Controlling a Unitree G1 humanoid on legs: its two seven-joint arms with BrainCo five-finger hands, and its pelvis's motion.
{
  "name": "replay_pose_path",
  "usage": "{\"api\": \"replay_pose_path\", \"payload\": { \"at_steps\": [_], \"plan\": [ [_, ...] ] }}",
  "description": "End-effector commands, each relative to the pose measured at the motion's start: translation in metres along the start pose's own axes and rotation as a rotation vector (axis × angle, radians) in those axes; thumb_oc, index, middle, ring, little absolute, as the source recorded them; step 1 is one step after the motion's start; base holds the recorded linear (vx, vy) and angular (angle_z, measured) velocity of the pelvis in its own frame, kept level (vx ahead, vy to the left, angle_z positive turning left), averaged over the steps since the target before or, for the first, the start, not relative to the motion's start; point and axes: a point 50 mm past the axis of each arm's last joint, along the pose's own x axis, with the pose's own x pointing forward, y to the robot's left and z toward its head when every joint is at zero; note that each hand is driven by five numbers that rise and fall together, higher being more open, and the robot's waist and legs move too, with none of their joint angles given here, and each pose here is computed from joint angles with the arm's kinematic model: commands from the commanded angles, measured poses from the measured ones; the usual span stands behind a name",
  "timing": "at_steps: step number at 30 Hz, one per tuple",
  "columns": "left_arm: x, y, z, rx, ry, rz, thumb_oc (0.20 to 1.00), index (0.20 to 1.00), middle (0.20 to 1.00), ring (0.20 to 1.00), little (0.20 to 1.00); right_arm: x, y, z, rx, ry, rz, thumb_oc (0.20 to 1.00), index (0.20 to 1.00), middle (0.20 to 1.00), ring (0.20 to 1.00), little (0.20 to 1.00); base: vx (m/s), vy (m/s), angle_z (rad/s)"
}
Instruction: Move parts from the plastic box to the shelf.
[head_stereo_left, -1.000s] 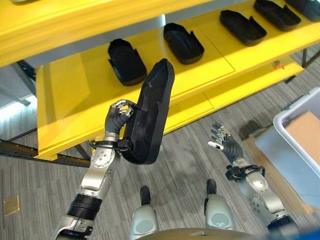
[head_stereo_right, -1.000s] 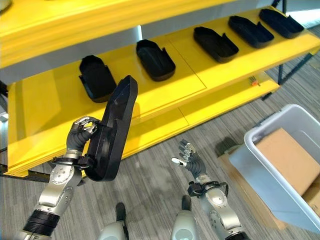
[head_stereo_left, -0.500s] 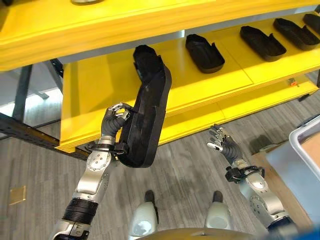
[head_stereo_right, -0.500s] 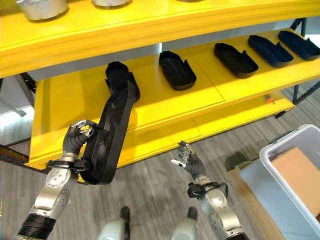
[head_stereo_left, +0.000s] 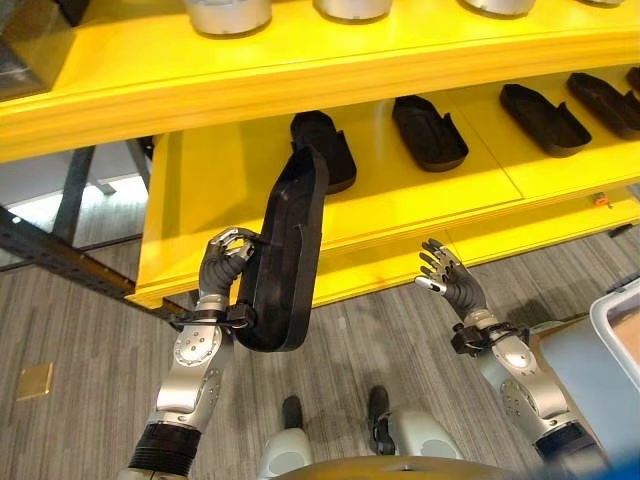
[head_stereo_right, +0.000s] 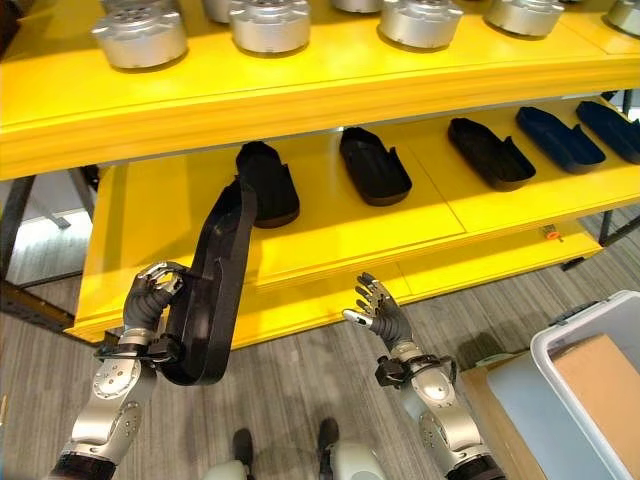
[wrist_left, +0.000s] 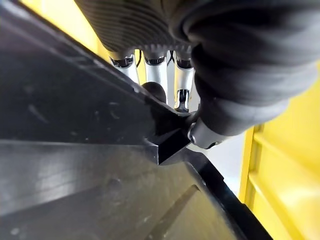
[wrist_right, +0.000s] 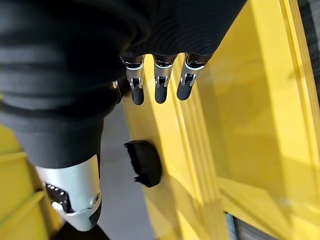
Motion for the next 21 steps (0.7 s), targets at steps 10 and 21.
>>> {"api": "replay_pose_path", "payload": {
  "at_steps": [10,21],
  "plan": [
    [0.023,0.001,0.056,0.041,-0.271,-0.019,0.200,0.200,0.200,0.200,0.200,-0.001,-0.003,0.025,0.012,-0.160,-0.047,1.000,1.000,1.000,1.000,1.000,0.12,0.214,0.02],
    [0.038,0.009,0.068,0.145,-0.319,0.039,0.200,0.200,0.200,0.200,0.200,-0.002,0.003,0.015,0.044,-0.122,-0.035,1.000,1.000,1.000,1.000,1.000,0.07,0.150,0.09]
  ]
}}
